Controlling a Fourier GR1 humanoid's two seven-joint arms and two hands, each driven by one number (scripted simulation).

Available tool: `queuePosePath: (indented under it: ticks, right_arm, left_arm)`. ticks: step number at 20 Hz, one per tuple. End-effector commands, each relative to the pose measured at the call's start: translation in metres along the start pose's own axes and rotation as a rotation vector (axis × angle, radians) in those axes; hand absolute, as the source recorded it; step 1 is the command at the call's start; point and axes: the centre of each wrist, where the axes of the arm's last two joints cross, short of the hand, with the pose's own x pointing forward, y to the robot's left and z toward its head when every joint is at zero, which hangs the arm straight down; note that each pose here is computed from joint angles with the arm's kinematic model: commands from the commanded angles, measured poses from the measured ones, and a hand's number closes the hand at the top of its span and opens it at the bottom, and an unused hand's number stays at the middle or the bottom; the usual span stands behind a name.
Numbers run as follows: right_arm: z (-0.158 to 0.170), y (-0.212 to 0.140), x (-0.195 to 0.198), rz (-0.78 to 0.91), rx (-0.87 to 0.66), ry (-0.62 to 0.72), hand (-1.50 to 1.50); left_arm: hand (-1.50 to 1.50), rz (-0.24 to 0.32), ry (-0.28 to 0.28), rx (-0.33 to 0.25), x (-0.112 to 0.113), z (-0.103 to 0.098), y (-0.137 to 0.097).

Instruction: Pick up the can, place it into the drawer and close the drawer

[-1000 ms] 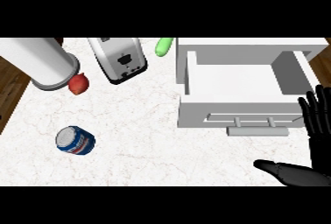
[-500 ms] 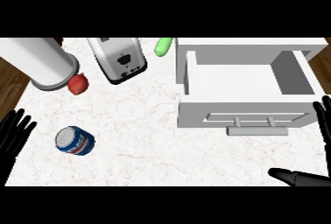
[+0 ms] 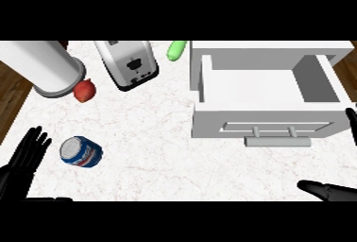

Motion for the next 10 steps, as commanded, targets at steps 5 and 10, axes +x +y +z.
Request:
queuePosePath:
  ticks: [5,10]
  right_arm:
    - [0.005,-0.004,0.017,-0.001,-0.011,-0.007,-1.5]
    - [0.02,0.001,0.017,0.012,-0.01,-0.007,-1.5]
  left_arm:
    - [-1.5,0.001,0.02,0.049,-0.047,-0.011,0.002]
    - [-1.5,-0.011,0.049,0.058,-0.056,-0.018,0.023]
